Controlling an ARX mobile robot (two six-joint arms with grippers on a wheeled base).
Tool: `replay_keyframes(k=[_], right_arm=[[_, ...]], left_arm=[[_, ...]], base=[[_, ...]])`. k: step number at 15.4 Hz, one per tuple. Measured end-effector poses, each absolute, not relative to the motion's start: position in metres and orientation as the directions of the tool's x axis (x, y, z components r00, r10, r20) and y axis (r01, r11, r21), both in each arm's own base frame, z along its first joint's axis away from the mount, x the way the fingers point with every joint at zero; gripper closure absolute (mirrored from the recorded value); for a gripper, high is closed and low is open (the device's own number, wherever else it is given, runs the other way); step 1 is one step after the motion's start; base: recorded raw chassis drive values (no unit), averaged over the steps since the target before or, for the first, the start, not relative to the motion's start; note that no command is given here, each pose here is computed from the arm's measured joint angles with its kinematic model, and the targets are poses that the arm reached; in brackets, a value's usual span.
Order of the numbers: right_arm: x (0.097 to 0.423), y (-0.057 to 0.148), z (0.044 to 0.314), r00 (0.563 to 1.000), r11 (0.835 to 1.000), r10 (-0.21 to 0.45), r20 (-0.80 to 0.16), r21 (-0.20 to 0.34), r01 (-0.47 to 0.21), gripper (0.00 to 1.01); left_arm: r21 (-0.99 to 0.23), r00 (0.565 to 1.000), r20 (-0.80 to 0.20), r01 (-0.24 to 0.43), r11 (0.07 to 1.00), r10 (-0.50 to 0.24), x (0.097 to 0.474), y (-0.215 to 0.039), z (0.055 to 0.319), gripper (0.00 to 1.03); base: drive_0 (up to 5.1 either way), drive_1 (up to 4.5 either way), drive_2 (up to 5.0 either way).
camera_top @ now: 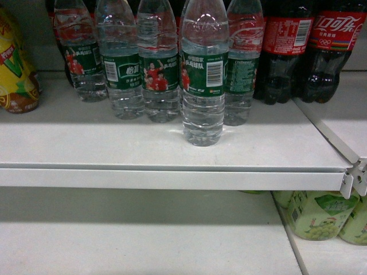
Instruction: Move water from second to third shelf
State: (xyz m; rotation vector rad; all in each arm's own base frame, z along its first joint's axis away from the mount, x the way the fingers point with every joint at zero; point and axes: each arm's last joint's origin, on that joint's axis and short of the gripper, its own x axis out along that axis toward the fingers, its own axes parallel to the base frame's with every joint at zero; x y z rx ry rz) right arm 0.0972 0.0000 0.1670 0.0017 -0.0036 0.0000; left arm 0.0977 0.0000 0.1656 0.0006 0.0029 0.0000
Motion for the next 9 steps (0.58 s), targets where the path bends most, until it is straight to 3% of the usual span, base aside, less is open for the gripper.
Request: replay_keyframes(k=[9], right_arm=[[0.0972,0.0,0.167,1.0,1.0,0.0,0.004,0.002,0.0,0.03]], left_arm=[[0.001,1.0,-0.003,0.0,1.0,0.0,0.0977,0.0,0.1656,0.05]], base=[[0.0,0.0,0.0]])
